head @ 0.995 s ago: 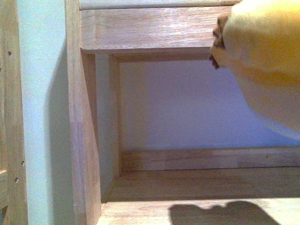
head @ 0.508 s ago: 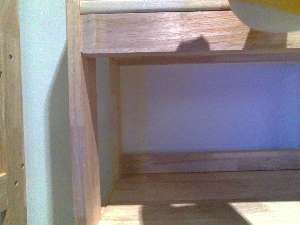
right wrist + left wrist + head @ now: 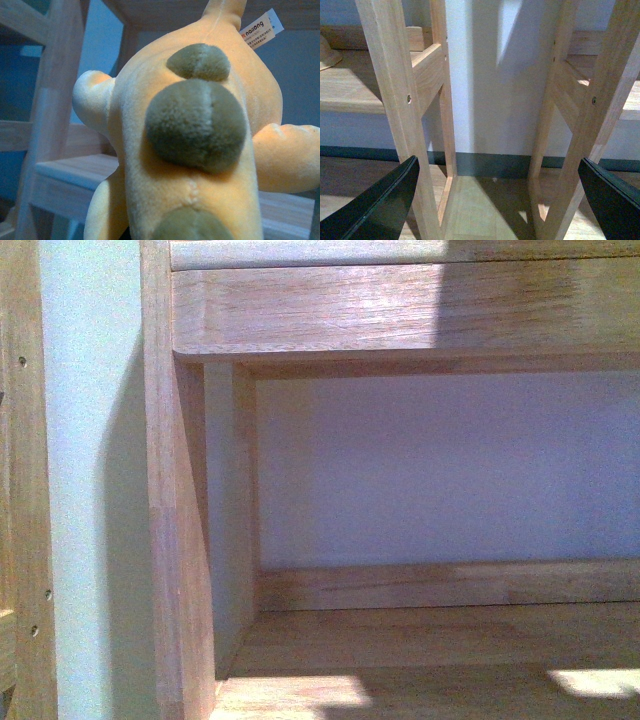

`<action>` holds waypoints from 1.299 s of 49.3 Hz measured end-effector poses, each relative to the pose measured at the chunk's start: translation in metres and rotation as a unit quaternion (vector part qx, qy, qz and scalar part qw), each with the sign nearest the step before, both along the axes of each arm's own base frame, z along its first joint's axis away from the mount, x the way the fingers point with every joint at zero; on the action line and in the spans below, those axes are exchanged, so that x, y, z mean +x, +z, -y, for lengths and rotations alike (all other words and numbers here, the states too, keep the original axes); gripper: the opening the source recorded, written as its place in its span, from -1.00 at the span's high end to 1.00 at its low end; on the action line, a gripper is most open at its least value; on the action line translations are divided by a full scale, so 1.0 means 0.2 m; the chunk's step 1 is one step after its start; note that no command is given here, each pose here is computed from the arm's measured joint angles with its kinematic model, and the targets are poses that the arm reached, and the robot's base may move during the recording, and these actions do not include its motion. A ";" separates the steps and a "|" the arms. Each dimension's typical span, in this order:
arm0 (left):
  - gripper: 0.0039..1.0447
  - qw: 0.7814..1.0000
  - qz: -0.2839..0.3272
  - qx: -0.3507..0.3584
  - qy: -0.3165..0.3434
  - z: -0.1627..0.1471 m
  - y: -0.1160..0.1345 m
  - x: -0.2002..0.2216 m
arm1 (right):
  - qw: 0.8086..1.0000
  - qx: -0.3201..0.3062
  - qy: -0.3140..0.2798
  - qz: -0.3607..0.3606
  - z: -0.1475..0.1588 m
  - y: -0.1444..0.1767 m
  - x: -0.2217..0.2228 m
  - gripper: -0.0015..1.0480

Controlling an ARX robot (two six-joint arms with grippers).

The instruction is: Put away toys

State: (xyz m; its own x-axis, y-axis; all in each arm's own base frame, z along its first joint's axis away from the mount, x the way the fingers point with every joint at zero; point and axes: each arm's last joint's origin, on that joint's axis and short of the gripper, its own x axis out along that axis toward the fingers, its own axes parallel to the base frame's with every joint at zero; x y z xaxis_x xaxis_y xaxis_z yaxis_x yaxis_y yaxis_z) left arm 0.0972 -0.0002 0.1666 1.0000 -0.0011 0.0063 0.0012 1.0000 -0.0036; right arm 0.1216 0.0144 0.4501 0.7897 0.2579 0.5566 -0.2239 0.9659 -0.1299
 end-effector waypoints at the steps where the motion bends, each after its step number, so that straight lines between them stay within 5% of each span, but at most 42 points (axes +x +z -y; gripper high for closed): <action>1: -0.89 1.000 0.000 0.000 0.000 0.00 0.00 0.00 | 1.000 0.001 -0.001 0.000 0.00 0.01 0.01 0.86; 24: -0.89 1.000 0.000 0.000 0.000 0.00 0.00 0.00 | 0.995 0.039 0.021 -0.085 -0.07 0.20 0.48 0.86; 44: -0.89 1.000 0.000 0.000 0.000 0.00 0.00 0.00 | 0.961 0.154 0.117 -0.198 -0.28 0.38 0.91 0.86; 64: -0.89 1.000 0.000 0.000 0.000 0.00 0.00 0.00 | 0.928 0.168 0.198 -0.268 -0.51 0.34 1.08 0.86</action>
